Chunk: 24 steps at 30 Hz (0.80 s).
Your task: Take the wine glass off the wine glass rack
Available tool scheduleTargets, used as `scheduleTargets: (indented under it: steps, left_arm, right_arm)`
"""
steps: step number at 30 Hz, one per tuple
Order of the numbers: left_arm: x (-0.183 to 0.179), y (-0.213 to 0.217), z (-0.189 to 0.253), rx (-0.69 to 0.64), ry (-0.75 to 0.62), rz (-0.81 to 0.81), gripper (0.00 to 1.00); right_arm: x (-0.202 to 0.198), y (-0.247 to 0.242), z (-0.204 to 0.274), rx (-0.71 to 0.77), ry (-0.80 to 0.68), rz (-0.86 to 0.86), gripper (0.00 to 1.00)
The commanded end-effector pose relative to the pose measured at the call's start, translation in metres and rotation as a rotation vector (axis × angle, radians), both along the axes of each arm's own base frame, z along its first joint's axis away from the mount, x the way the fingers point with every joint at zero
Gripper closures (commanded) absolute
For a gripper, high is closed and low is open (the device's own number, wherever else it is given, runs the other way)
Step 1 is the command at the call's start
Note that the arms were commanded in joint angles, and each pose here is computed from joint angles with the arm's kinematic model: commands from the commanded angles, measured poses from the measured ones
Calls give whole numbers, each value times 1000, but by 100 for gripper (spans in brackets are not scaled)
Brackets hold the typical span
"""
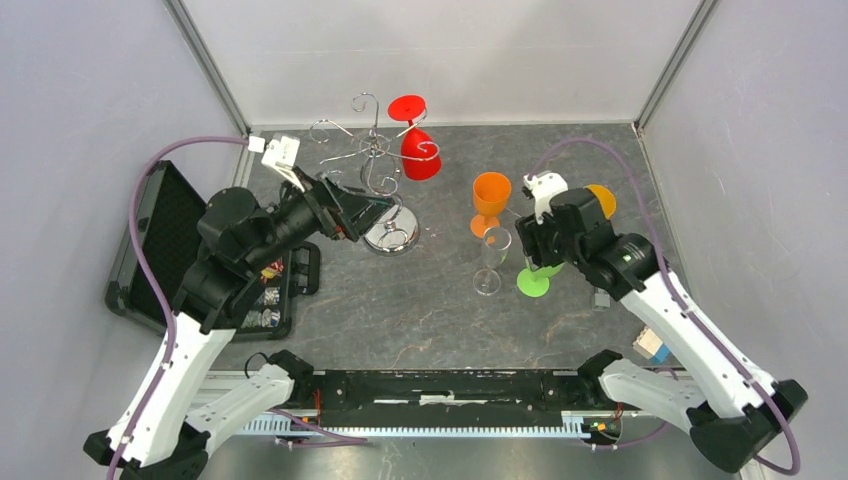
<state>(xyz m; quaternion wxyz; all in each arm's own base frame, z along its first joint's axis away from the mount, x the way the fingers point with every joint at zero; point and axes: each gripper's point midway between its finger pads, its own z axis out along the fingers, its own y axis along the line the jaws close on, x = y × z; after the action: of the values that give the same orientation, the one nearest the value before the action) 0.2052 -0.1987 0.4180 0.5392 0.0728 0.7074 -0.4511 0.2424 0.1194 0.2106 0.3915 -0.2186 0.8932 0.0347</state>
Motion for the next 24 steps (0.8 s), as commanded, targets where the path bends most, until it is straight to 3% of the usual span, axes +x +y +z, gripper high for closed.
scheduleTargets:
  steps: [1,4,11,16,24]
  left_arm:
    - [15,-5,40,-65,-58,25,0]
    - [32,-12,47,-78,-29,43,1]
    - [88,-22,56,-55,41,161,25]
    - [132,-23,46,-130,108,307,40]
    - [173,-21,22,-120,140,533,35]
  right_arm:
    - [10,-4,69,119,-224,-49,32]
    - [8,-4,90,187,-299,-60,32]
    - [-4,1,100,310,-368,-38,32]
    - [-9,2,87,330,-366,-24,31]
    - [-12,-3,67,311,-354,-35,31]
